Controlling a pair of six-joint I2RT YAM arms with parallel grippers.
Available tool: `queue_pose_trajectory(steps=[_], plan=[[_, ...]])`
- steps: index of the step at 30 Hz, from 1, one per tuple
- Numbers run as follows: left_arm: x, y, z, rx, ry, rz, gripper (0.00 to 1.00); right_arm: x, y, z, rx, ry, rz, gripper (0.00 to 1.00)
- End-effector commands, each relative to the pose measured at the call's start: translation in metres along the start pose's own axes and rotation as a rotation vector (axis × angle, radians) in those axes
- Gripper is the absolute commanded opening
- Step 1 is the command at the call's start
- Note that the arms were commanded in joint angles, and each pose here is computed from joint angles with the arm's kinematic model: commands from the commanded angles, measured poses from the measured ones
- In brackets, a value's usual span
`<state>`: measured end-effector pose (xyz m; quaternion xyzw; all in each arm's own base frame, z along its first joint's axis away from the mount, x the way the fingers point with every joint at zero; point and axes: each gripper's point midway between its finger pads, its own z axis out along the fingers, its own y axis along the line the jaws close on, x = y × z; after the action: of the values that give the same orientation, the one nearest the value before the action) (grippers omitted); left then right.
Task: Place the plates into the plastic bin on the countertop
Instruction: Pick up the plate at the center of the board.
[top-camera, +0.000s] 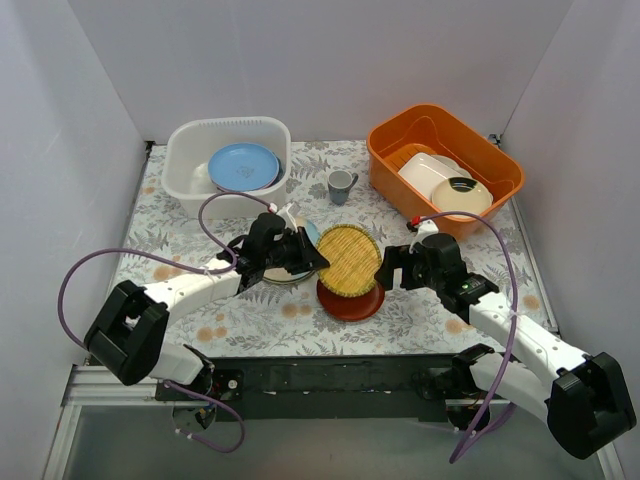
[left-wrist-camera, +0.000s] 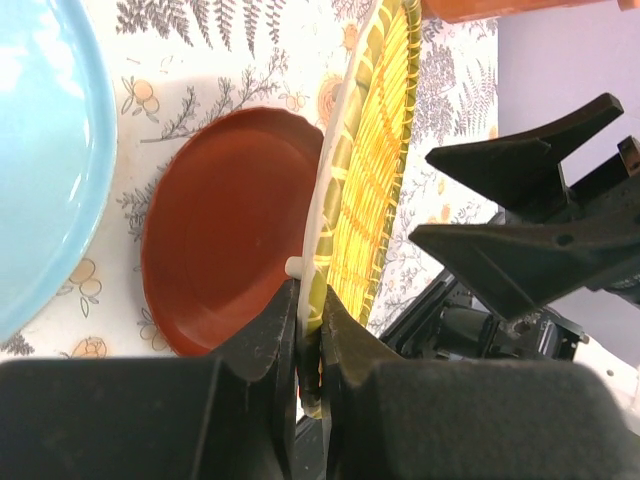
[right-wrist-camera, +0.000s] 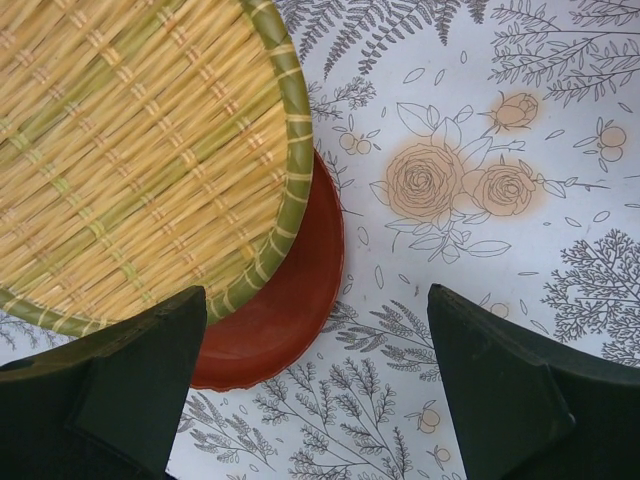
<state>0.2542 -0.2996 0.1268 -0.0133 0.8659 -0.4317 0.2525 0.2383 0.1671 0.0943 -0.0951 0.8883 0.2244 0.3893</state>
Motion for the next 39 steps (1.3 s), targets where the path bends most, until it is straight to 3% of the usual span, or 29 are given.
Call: queue_pose_trajectory(steps=[1, 11, 27, 39], plan=[[-0.021, -0.017, 0.001, 0.024, -0.045, 0.053, 0.0, -0.012, 0.011, -0.003, -0.048, -0.029, -0.013, 0.98], [-0.06, -0.021, 0.001, 0.021, -0.101, 0.065, 0.0, -0.016, 0.023, -0.008, -0.108, -0.029, -0.017, 0.98], [-0.169, -0.024, -0.03, 0.037, -0.26, 0.041, 0.0, -0.002, 0.032, -0.003, -0.164, 0.005, -0.006, 0.98], [-0.218, -0.013, -0.038, 0.026, -0.313, -0.001, 0.0, 0.003, 0.031, 0.0, -0.162, 0.01, 0.002, 0.98]])
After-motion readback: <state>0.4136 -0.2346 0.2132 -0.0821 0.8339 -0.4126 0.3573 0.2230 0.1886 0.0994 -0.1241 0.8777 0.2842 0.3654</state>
